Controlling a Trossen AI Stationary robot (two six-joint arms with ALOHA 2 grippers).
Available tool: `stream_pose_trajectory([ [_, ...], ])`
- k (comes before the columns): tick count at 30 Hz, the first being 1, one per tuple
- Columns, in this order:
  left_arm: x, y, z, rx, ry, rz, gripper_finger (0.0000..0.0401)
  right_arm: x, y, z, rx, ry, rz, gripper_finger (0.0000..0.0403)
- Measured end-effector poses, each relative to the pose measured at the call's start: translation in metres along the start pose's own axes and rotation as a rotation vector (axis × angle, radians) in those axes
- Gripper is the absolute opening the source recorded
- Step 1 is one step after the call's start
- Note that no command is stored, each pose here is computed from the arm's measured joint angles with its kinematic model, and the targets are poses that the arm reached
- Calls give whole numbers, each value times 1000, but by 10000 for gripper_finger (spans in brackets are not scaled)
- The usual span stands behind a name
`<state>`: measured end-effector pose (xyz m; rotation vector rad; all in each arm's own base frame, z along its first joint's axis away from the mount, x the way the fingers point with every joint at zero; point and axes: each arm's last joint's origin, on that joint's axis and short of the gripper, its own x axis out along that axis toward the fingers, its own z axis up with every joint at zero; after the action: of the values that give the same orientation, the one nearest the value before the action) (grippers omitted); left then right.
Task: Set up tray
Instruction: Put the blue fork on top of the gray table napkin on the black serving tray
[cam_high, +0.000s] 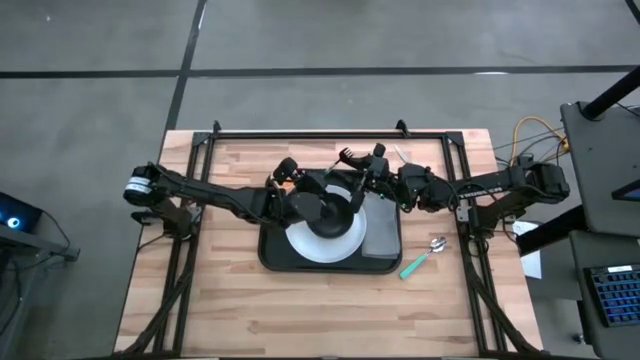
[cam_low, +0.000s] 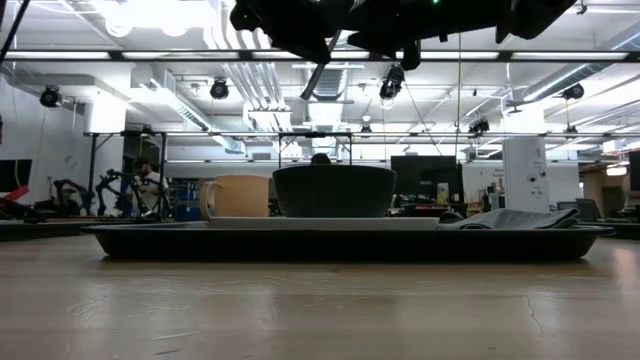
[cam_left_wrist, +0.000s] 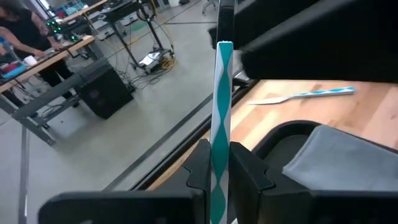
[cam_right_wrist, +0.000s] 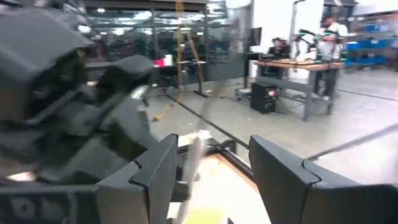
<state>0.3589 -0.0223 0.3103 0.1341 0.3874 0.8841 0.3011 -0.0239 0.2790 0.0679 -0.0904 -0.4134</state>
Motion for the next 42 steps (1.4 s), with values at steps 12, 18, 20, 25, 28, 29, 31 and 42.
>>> stream_pose_trajectory([
  [12, 5, -3, -1, -4, 6, -56, 16, 0, 0, 1, 0, -10, 5, 144],
  [18, 6, -3, -2, -4, 6, -54, 16, 1, -2, 1, 9, -7, 2, 80],
  [20, 7, -3, -2, -3, 8, -52, 16, 1, -3, 1, 6, -3, -1, 45],
  [25, 8, -3, 0, -2, -5, -50, 65, 1, -3, 0, 1, 5, -13, 12],
  [28, 6, -3, 1, 17, -10, -54, 113, -2, -5, 1, -18, 27, -37, 10],
  [29, 5, -2, 1, 21, -10, -53, 128, -3, -6, 3, -12, 26, -37, 10],
  [31, 5, -2, 2, 21, -12, -54, 156, -7, -7, 8, 0, 25, -35, 9],
  [42, -13, 20, 13, 148, -15, -55, 258, -63, -26, 30, 102, 300, -57, 8],
])
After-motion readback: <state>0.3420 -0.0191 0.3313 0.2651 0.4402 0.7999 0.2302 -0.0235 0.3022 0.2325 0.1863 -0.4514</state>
